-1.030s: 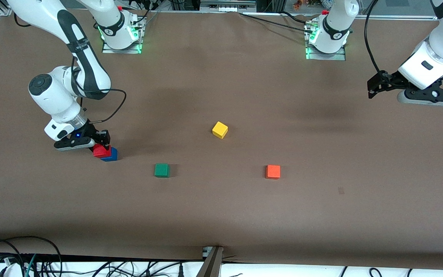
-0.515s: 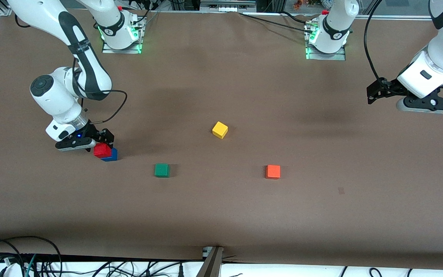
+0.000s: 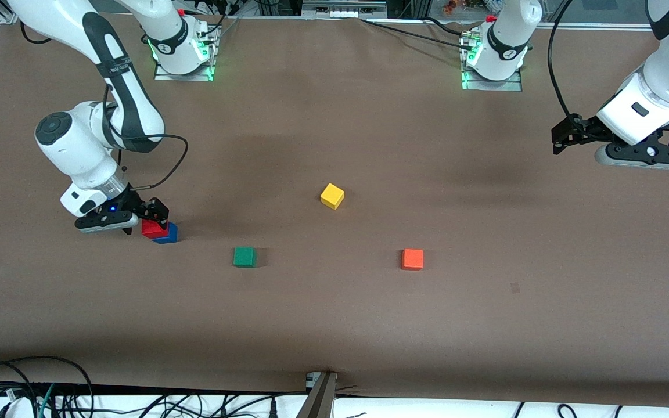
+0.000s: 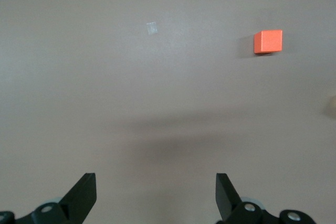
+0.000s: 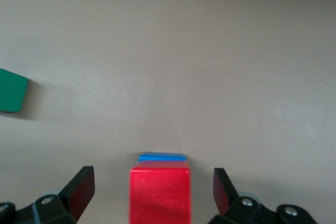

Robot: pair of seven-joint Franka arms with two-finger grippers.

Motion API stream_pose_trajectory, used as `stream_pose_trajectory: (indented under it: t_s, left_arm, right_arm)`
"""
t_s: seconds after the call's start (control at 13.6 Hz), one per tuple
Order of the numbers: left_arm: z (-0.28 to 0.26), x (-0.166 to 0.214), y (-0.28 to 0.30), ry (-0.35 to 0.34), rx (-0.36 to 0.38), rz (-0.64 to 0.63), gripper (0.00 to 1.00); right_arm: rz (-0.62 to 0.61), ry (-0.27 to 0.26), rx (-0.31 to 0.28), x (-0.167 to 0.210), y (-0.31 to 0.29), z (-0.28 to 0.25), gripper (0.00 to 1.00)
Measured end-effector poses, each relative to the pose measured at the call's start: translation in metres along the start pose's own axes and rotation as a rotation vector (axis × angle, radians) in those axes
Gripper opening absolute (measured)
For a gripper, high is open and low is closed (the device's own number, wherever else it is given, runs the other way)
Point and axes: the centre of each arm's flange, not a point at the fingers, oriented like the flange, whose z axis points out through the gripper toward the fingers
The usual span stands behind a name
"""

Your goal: Pass red block to right arm, stack on blue

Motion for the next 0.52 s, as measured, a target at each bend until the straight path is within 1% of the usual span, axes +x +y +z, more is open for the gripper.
stream_pose_trajectory:
  t_s: [0.15,0.29,0.52]
  left_arm:
    - [0.000,0.000,-0.001,0.000,0.000,-0.001,1.00]
    - [0.000,0.000,-0.001,0.000,0.000,-0.001,1.00]
    - [0.000,0.000,-0.001,-0.001,0.000,-0.002,1.00]
  right_arm:
    - [0.001,-0.056,0.033,0.014,-0.001,-0.021,1.00]
    - [-0.006,-0.110,0.048,0.025,0.005,-0.049,1.00]
    - [-0.005,-0.212,0.020,0.037,0.017,-0.115,1.00]
